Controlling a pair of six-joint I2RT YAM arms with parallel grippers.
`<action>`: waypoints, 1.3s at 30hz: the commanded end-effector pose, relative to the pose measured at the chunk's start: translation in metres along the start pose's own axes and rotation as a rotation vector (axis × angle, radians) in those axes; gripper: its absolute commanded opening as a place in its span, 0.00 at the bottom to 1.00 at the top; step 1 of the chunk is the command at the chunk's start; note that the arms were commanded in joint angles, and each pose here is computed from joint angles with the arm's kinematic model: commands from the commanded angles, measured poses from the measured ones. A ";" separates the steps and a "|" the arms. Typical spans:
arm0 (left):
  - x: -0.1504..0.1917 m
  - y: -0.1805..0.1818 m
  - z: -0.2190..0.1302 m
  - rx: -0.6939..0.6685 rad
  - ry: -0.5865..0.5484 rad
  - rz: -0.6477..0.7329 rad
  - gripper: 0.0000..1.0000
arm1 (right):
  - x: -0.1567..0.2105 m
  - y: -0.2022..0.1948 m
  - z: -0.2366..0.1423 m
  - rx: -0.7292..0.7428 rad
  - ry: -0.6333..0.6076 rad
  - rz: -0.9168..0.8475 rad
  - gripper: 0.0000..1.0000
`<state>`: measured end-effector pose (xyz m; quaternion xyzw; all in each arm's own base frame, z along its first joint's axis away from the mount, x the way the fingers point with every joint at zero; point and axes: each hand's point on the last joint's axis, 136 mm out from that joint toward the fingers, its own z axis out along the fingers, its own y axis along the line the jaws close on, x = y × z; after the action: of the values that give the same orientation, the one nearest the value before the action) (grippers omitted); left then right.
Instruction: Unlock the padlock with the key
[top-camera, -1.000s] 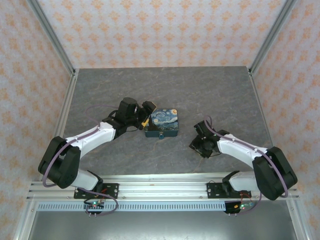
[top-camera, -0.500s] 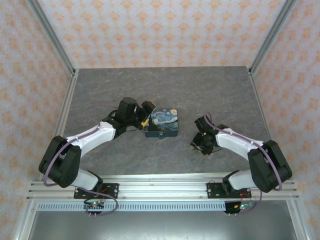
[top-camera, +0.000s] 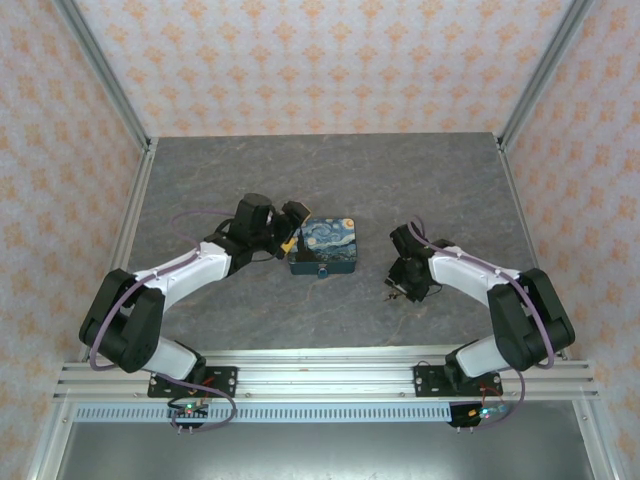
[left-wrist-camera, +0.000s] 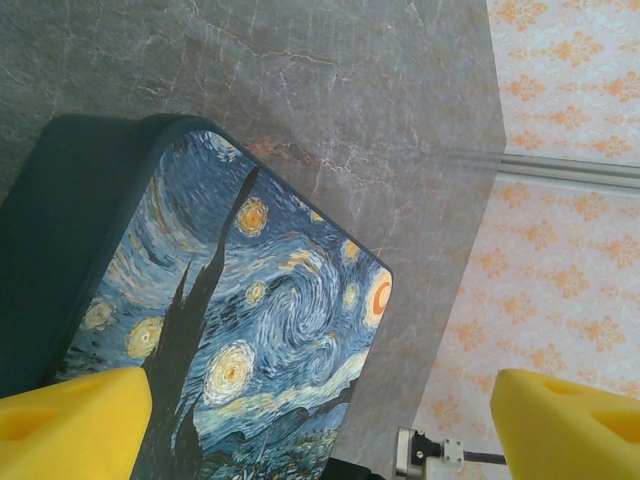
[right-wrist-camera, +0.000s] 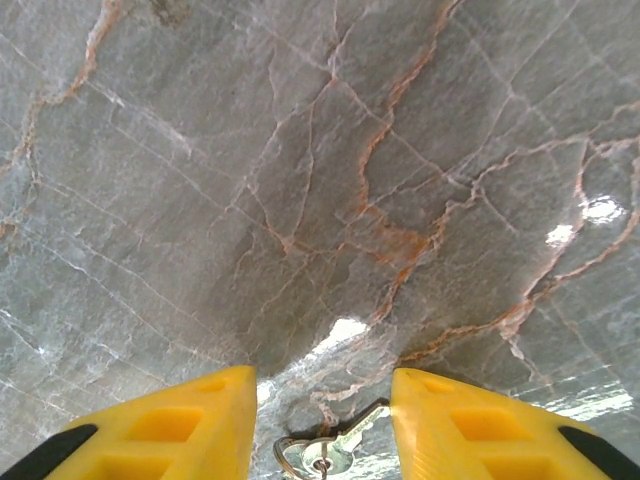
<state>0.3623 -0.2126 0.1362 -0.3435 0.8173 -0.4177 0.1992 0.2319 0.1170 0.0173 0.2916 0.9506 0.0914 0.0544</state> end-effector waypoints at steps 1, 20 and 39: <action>-0.002 -0.008 0.002 0.028 0.005 0.016 0.89 | -0.006 0.007 -0.002 -0.018 -0.016 -0.022 0.40; -0.002 -0.011 -0.001 0.039 0.005 0.018 0.89 | 0.010 0.005 -0.006 -0.018 0.014 -0.027 0.44; -0.007 -0.002 0.004 0.022 0.005 0.005 0.89 | 0.015 0.004 0.012 0.041 0.050 -0.060 0.38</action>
<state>0.3645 -0.2110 0.1321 -0.3453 0.8172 -0.4195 0.1921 0.2219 0.1277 0.0157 0.2681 0.9593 0.0823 0.0326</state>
